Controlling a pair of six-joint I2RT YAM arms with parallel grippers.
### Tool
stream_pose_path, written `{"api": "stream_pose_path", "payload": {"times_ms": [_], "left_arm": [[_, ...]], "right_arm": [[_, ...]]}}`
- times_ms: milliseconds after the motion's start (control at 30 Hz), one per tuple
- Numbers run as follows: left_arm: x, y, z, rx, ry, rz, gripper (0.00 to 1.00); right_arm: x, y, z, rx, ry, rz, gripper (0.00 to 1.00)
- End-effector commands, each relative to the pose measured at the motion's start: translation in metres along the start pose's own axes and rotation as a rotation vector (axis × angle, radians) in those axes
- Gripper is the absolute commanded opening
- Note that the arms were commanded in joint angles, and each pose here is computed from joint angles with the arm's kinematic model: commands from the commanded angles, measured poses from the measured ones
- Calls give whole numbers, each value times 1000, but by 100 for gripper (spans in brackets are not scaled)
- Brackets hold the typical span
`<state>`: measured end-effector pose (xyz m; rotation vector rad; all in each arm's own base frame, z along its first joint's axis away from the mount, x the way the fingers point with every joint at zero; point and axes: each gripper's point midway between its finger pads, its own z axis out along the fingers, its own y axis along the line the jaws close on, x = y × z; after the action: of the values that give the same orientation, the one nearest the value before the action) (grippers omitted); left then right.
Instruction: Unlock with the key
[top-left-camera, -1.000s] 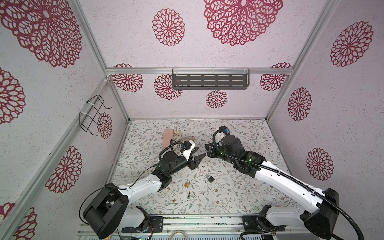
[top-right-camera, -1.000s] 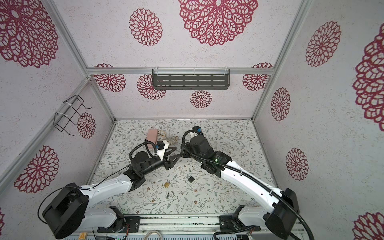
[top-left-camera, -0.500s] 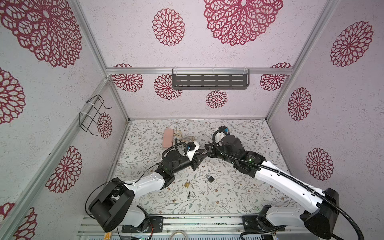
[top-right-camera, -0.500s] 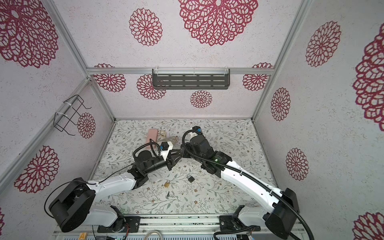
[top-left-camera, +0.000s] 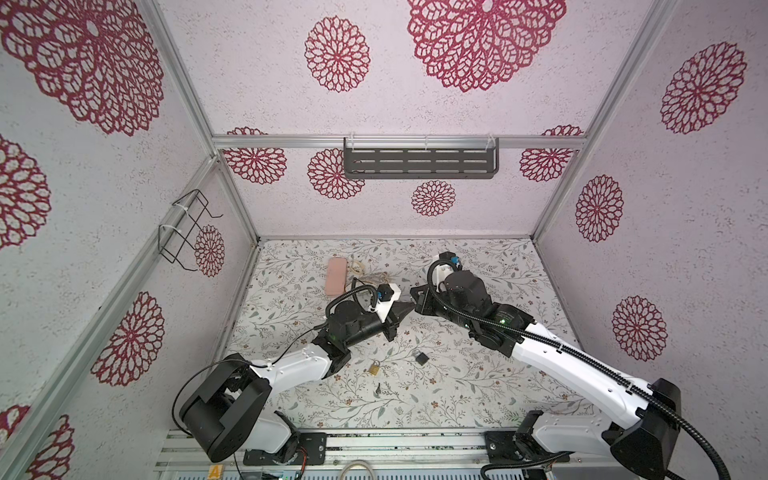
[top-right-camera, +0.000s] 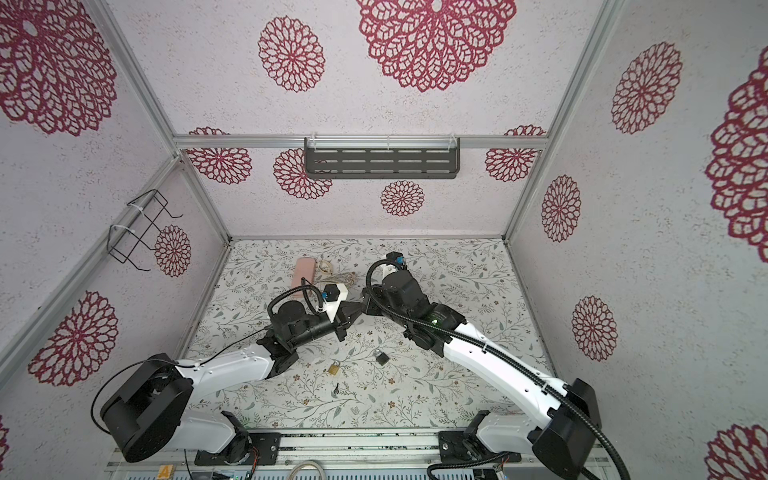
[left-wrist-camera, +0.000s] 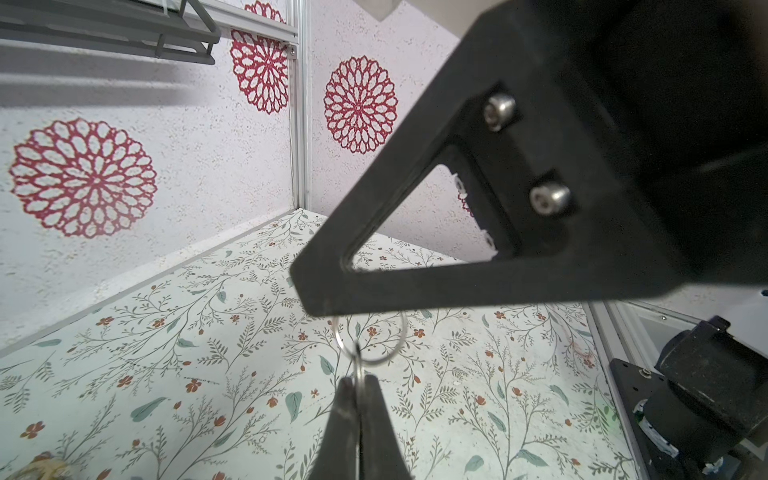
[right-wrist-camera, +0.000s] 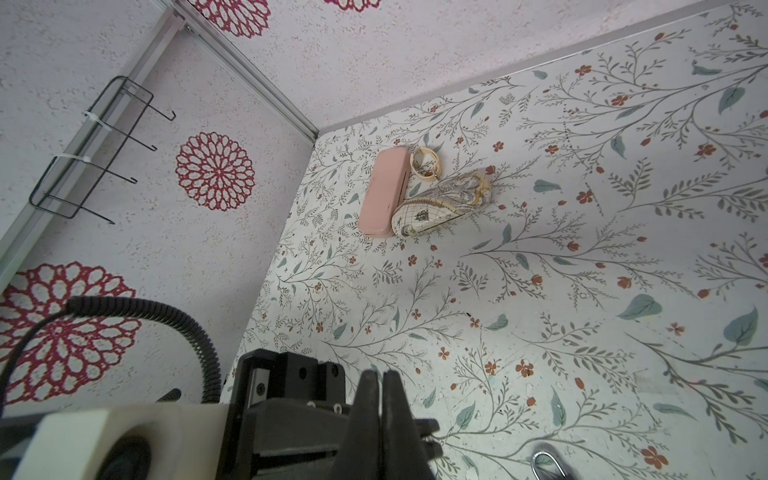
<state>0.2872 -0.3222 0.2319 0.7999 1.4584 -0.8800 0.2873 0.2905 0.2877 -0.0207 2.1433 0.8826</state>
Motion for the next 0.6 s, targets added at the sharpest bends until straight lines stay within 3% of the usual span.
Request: {"api": "stream_pose_path", "payload": {"times_ms": [0, 67, 267, 433, 567], "left_arm": [[-12, -4, 0, 11, -27, 39, 0], [-12, -6, -2, 21, -18, 44, 0], [-14, -18, -9, 92, 52, 52, 0], [-16, -23, -15, 149, 110, 40, 0], [-22, -25, -19, 191, 130, 27, 0]], "right_arm": [[-17, 7, -13, -31, -62, 0, 0], [-19, 6, -15, -33, -67, -9, 0], [-30, 3, -25, -86, -87, -57, 24], [-31, 27, -40, -316, -106, -186, 44], [-17, 43, -47, -465, -53, -295, 48]]}}
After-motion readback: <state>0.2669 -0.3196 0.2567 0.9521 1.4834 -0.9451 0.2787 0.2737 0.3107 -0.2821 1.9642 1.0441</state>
